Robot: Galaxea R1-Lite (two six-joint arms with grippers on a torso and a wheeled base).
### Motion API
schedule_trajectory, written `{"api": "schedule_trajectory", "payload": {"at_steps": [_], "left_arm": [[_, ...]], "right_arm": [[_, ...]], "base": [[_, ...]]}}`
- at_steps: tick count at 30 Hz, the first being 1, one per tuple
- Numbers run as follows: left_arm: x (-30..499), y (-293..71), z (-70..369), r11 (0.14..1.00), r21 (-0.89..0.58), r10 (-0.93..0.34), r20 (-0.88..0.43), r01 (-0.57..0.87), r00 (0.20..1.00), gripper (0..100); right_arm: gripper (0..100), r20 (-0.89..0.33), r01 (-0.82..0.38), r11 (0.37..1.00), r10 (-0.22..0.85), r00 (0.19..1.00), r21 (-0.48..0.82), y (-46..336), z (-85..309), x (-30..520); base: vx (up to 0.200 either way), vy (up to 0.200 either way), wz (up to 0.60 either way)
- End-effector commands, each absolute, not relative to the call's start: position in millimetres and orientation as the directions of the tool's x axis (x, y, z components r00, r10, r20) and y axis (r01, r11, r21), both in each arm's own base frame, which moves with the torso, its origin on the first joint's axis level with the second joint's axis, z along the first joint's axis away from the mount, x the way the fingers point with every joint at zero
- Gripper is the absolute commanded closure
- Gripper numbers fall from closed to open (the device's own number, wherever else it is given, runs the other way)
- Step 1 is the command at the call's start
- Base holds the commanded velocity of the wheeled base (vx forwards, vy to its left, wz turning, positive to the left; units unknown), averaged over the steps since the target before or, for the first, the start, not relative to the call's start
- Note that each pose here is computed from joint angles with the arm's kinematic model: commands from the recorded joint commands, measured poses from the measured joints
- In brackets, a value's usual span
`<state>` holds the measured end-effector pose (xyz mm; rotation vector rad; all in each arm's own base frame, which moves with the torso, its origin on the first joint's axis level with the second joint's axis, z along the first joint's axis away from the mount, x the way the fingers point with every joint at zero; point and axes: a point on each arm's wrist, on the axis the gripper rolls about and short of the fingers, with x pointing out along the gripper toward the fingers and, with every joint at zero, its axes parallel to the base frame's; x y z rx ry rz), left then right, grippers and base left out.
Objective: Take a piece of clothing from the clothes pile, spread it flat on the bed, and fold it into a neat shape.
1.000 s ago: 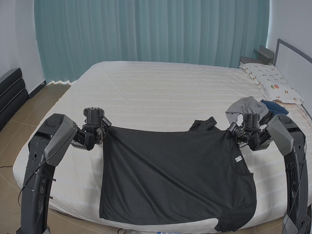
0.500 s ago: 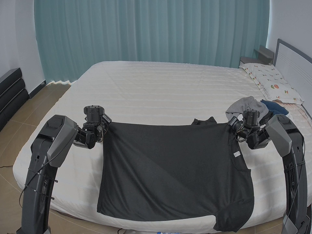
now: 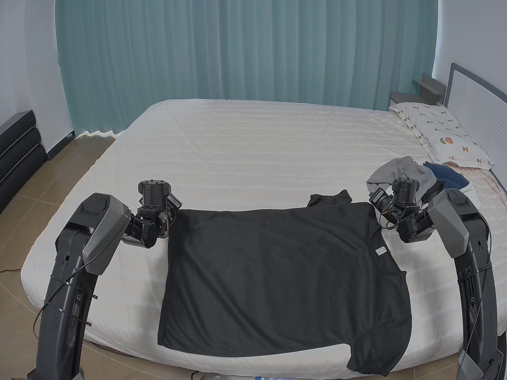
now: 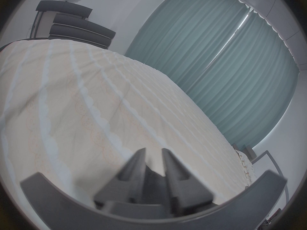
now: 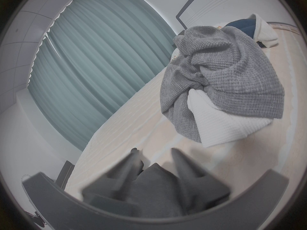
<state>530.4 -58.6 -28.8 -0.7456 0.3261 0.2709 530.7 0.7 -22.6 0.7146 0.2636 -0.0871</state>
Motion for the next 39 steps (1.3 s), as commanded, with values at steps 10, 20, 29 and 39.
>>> {"api": "schedule_trajectory", "payload": {"at_steps": [10, 20, 29, 39], "left_arm": [[499, -48, 3, 0.710, -0.593, 0.124, -0.427, -0.380, 0.896, 0], [436, -39, 71, 0.712, -0.626, 0.048, -0.408, -0.318, 0.912, 0], [363, -37, 87, 0.698, -0.636, -0.037, -0.491, -0.329, 0.870, 0], [303, -56, 54, 0.647, -0.660, -0.145, -0.598, -0.382, 0.788, 0]], "right_arm": [[0, -0.309, 0.171, 0.744, 0.050, 0.950, 0.646, -9, 24, 482], [0, -0.328, 0.196, 0.754, 0.027, 0.944, 0.627, -4, 89, 403], [0, -0.455, 0.194, 0.735, 0.171, 0.874, 0.650, 21, 85, 321], [0, -0.571, 0.243, 0.702, 0.277, 0.773, 0.669, 23, 59, 278]], "base": [[0.000, 0.000, 0.00], [0.000, 0.000, 0.00], [0.000, 0.000, 0.00], [0.000, 0.000, 0.00]]}}
